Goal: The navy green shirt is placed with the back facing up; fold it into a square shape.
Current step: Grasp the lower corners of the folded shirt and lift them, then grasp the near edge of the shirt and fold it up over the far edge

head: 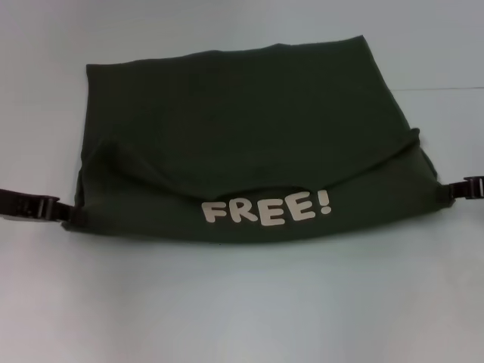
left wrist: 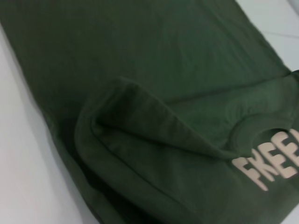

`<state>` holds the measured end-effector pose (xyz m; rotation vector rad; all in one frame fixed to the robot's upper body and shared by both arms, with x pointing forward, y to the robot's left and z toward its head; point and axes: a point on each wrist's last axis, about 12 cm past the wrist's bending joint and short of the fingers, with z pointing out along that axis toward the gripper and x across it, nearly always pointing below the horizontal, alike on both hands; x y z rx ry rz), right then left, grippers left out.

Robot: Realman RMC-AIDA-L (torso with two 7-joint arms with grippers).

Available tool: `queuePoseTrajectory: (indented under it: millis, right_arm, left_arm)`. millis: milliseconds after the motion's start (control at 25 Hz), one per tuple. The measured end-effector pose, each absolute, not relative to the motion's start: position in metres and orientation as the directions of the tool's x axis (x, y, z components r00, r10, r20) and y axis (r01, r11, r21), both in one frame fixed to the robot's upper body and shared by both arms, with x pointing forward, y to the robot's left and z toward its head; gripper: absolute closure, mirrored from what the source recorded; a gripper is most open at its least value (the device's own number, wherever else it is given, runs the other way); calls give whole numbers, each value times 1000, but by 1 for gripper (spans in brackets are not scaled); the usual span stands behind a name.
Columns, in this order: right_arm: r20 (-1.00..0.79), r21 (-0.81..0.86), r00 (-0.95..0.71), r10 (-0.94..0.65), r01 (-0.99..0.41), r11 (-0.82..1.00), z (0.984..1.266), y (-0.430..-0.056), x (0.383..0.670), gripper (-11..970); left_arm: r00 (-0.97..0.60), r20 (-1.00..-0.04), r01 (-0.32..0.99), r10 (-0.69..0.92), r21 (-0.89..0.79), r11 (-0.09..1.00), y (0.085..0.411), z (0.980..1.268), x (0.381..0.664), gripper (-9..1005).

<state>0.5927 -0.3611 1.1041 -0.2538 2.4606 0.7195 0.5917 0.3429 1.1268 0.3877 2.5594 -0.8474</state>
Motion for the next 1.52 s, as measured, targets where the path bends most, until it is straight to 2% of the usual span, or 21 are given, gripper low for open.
queuePoseTrajectory:
  millis: [360, 880, 1320, 1520]
  right_arm:
    - [-547, 537, -836, 48, -306, 786, 1097, -380, 555, 932]
    - [-532, 647, -838, 120, -311, 696, 1083, -389, 507, 933]
    - [-528, 691, -830, 179, -297, 658, 1083, -395, 481, 932]
    - [-555, 685, -810, 192, -313, 658, 1087, -395, 486, 932]
  left_arm:
    - [-877, -451, 410, 167, -520, 749, 352, 1143, 589, 966]
    - [-867, -430, 470, 252, -535, 702, 356, 1158, 578, 967]
    - [-864, -427, 476, 266, -521, 709, 365, 1160, 572, 967]
    - [-853, -455, 486, 254, -519, 704, 367, 1163, 573, 967]
